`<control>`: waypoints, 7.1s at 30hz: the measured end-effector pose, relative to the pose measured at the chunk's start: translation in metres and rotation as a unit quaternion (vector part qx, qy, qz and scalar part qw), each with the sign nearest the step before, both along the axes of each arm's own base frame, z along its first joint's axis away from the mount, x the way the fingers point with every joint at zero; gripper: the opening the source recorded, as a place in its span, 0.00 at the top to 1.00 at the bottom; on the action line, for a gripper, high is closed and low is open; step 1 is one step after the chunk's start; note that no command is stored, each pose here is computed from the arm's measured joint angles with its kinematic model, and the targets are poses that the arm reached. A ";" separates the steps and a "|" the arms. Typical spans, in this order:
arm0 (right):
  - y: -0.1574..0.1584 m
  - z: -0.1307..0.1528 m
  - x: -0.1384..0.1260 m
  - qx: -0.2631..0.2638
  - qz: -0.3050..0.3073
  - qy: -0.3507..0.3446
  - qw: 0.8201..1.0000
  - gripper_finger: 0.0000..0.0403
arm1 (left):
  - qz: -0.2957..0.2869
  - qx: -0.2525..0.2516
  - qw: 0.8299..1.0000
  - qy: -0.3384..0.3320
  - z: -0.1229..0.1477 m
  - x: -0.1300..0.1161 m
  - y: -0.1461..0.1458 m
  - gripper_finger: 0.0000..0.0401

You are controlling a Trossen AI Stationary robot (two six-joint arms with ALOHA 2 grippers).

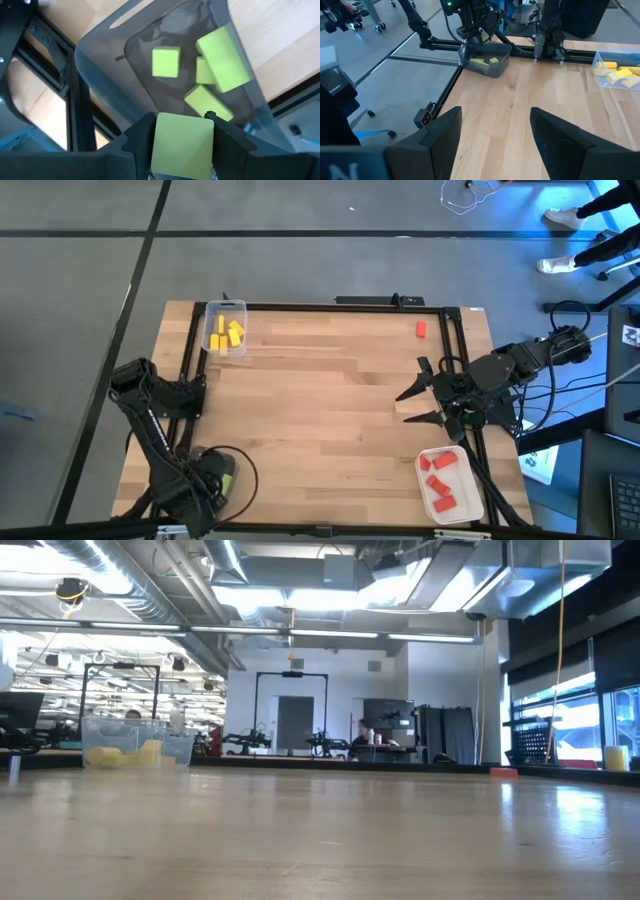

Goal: Sort & place blocks by color
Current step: Put the green block into the black bin, then put the orange block into the white bin

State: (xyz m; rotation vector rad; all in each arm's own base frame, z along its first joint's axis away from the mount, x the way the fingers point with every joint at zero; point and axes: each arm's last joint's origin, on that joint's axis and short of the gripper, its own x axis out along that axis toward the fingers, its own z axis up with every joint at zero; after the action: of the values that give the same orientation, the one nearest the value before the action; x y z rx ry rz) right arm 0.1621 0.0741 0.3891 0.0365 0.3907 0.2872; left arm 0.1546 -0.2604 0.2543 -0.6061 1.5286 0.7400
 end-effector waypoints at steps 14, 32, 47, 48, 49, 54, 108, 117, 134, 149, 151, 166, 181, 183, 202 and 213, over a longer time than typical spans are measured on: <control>0.000 0.000 0.000 0.000 0.000 0.001 1.000 0.41 | -0.015 -0.018 1.000 0.004 0.000 0.015 0.007 0.66; 0.000 0.000 0.000 0.000 0.000 0.000 1.000 0.41 | -0.049 -0.019 0.999 0.006 0.000 0.029 0.018 0.57; 0.000 -0.002 0.013 0.075 -0.108 0.008 0.991 0.41 | 0.067 0.051 0.988 -0.130 0.014 0.085 0.077 0.56; -0.004 -0.002 0.015 0.093 -0.162 0.006 0.982 0.41 | 0.071 0.061 0.986 -0.141 0.016 0.089 0.083 0.56; -0.009 -0.003 0.016 0.110 -0.216 0.003 0.970 0.41 | 0.072 0.069 0.984 -0.150 0.018 0.093 0.090 0.56; -0.041 -0.010 0.017 0.125 -0.408 -0.004 0.904 0.41 | 0.070 0.103 0.975 -0.184 0.031 0.107 0.127 0.56; -0.344 -0.212 -0.021 0.271 -0.689 0.453 0.497 0.41 | -0.091 0.224 0.896 -0.372 0.100 0.110 0.425 0.56; -0.356 -0.219 -0.018 0.308 -0.674 0.443 0.504 0.41 | -0.091 0.224 0.896 -0.372 0.100 0.110 0.426 0.56; -0.378 -0.149 -0.010 0.254 -0.668 0.426 0.555 0.43 | -0.108 0.229 0.895 -0.366 0.100 0.109 0.426 0.56; -0.390 -0.126 -0.022 0.193 -0.554 0.445 0.676 0.98 | -0.109 0.231 0.895 -0.365 0.100 0.109 0.426 0.56; -0.392 -0.128 -0.030 0.203 -0.548 0.454 0.672 0.98 | -0.109 0.231 0.895 -0.365 0.100 0.109 0.426 0.56; -0.423 -0.181 -0.032 0.204 -0.455 0.584 0.641 1.00 | -0.108 0.250 0.881 -0.388 0.105 0.113 0.428 0.56; -0.439 -0.236 -0.020 0.250 -0.341 0.701 0.574 1.00 | -0.106 0.249 0.881 -0.389 0.104 0.113 0.428 0.56; -0.440 -0.241 -0.019 0.247 -0.332 0.704 0.577 1.00 | -0.106 0.249 0.881 -0.389 0.104 0.113 0.428 0.56; -0.434 -0.258 0.007 0.195 -0.278 0.719 0.606 1.00 | -0.101 0.253 0.881 -0.386 0.104 0.112 0.430 0.56; -0.415 -0.256 0.050 0.148 -0.234 0.716 0.641 1.00 | -0.088 0.259 0.883 -0.382 0.104 0.107 0.438 0.56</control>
State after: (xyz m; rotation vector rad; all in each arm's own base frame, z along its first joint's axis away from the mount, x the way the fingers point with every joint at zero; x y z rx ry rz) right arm 0.2118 -0.3412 0.1331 0.7271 1.9067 -0.2891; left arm 0.2612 0.1773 0.3587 -0.2825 0.6002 0.6237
